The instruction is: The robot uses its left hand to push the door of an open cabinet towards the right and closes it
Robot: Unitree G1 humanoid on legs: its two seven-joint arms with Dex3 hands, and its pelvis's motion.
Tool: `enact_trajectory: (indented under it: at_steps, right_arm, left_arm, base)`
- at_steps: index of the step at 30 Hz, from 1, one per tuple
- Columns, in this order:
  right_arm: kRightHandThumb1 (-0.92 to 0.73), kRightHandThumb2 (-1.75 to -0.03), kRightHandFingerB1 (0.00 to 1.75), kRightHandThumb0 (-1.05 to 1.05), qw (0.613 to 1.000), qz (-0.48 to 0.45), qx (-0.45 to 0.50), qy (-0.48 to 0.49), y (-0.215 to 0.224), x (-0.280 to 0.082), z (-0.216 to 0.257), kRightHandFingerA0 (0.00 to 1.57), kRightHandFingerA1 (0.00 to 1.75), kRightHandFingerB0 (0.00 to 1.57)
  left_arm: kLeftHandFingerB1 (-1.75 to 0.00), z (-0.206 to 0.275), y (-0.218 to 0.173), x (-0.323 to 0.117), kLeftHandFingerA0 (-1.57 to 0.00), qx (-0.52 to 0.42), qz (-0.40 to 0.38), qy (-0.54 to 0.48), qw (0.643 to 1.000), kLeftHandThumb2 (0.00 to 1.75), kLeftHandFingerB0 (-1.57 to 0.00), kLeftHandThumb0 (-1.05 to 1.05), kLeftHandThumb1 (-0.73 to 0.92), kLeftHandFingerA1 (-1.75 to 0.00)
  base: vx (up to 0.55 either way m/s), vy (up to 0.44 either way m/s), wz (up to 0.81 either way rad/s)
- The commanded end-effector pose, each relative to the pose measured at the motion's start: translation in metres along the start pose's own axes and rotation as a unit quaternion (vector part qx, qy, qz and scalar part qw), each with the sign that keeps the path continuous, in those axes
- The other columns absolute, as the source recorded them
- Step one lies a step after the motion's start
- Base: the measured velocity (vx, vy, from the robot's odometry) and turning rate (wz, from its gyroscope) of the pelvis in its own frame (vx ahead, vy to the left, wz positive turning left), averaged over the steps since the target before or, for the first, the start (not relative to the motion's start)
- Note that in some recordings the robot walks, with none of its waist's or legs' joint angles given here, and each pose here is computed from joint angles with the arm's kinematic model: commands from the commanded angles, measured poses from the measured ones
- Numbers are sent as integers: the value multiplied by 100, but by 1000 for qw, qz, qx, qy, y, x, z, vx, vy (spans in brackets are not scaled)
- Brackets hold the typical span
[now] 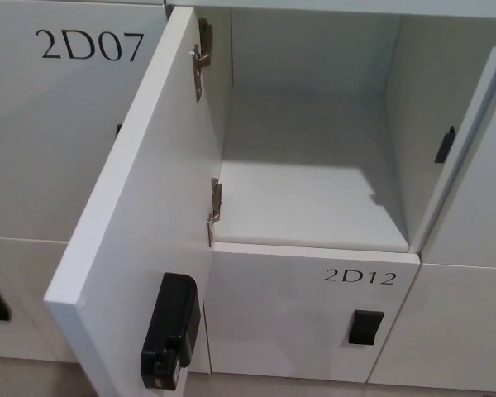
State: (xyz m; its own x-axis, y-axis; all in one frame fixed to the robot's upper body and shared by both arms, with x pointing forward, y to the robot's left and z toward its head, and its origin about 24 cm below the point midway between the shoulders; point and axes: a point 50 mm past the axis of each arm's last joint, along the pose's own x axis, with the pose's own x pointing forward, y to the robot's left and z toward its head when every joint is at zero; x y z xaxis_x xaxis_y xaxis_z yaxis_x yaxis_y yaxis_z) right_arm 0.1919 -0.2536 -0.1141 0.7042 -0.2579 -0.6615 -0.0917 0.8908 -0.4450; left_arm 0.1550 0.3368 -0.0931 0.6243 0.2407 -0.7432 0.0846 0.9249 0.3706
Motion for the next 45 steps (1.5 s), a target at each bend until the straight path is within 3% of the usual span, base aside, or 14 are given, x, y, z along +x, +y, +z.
enact_trajectory:
  at_steps: [1, 4, 5, 6, 9, 10, 11, 12, 15, 17, 22, 23, 24, 45]
  right_arm:
    - [-71, -106, 46, -52, 999, -24, 7, -27, -4, 0, 3, 33, 55, 17]
    - [-71, -106, 46, -52, 999, -25, 8, -27, -4, 0, 3, 33, 55, 17]
    - [-71, -106, 47, -50, 999, -27, 4, -25, -4, 0, 2, 33, 55, 18]
    - [-72, -106, 47, -50, 999, -27, 2, -23, -4, 0, 2, 33, 55, 18]
    - [-72, -106, 47, -50, 999, -29, 2, -23, -7, 0, 2, 33, 55, 18]
    - [-91, -67, 34, -53, 999, -28, -1, -23, -7, 0, 2, 38, 40, 30]
    - [-91, -67, 34, -53, 999, -27, -4, -24, -7, 0, 2, 38, 40, 30]
    - [-72, -106, 46, -52, 999, -27, -5, -25, -6, 0, 2, 32, 55, 17]
    - [-72, -106, 46, -52, 999, -27, -4, -26, -6, 0, 2, 32, 55, 17]
    - [-72, -105, 47, -52, 999, -32, -4, -20, -6, -1, 0, 33, 55, 19]
    - [-72, -106, 47, -51, 999, -33, -1, -19, -7, 1, 3, 33, 55, 18]
    - [-72, -106, 46, -52, 999, -33, -1, -19, -8, 2, 5, 33, 55, 18]
    - [-71, -106, 47, -51, 999, -34, -2, -19, -8, 2, 5, 34, 55, 18]
    - [-72, -105, 47, -52, 999, -38, -3, -25, -15, 2, 4, 33, 54, 21]
  left_arm:
    - [-33, 6, 13, -3, -47, -29, 36, -46, 998, 68, -35, -76, 90, -43]
    - [-33, 6, 15, -3, -47, -41, 46, -50, 997, 68, -35, -76, 90, -43]
    - [-45, 11, 19, -4, -31, -17, 73, -60, 995, 110, -17, -78, 78, -52]
    - [-31, 19, 25, -4, -34, 2, 93, -86, 992, 73, -25, -78, 92, -36]
    - [-31, 31, 27, -5, -34, 16, 106, -119, 987, 73, -25, -78, 92, -36]
    - [-34, 50, 29, -4, -37, 28, 112, -162, 980, 81, -27, -82, 82, -38]
    - [-34, 64, 31, -5, -37, 37, 117, -194, 973, 81, -27, -82, 82, -38]
    - [-31, 94, 32, -7, -34, 54, 120, -258, 957, 71, -27, -71, 92, -33]
    - [-31, 101, 31, -8, -34, 58, 119, -273, 953, 71, -27, -71, 92, -33]
    - [-32, 176, 13, -24, -32, 134, 94, -403, 900, 67, -28, -61, 91, -34]
    - [-32, 234, -17, -51, -36, 234, 67, -488, 838, 68, -30, -65, 92, -35]
    - [-43, 267, -44, -72, -34, 298, 57, -543, 783, 110, -14, -63, 73, -53]
    - [-30, 275, -54, -78, -36, 318, 52, -554, 768, 71, -27, -71, 92, -34]
    - [-32, 329, -224, -179, -44, 469, -40, -701, 536, 71, -32, -73, 92, -37]
  base:
    - [0, 0, 0]
    - [0, 0, 0]
    - [0, 0, 0]
    - [0, 0, 0]
    - [0, 0, 0]
    - [0, 0, 0]
    - [0, 0, 0]
    - [0, 0, 0]
    - [0, 0, 0]
    - [0, 0, 0]
    - [0, 0, 0]
    - [0, 0, 0]
    - [0, 0, 0]
    - [1, 0, 0]
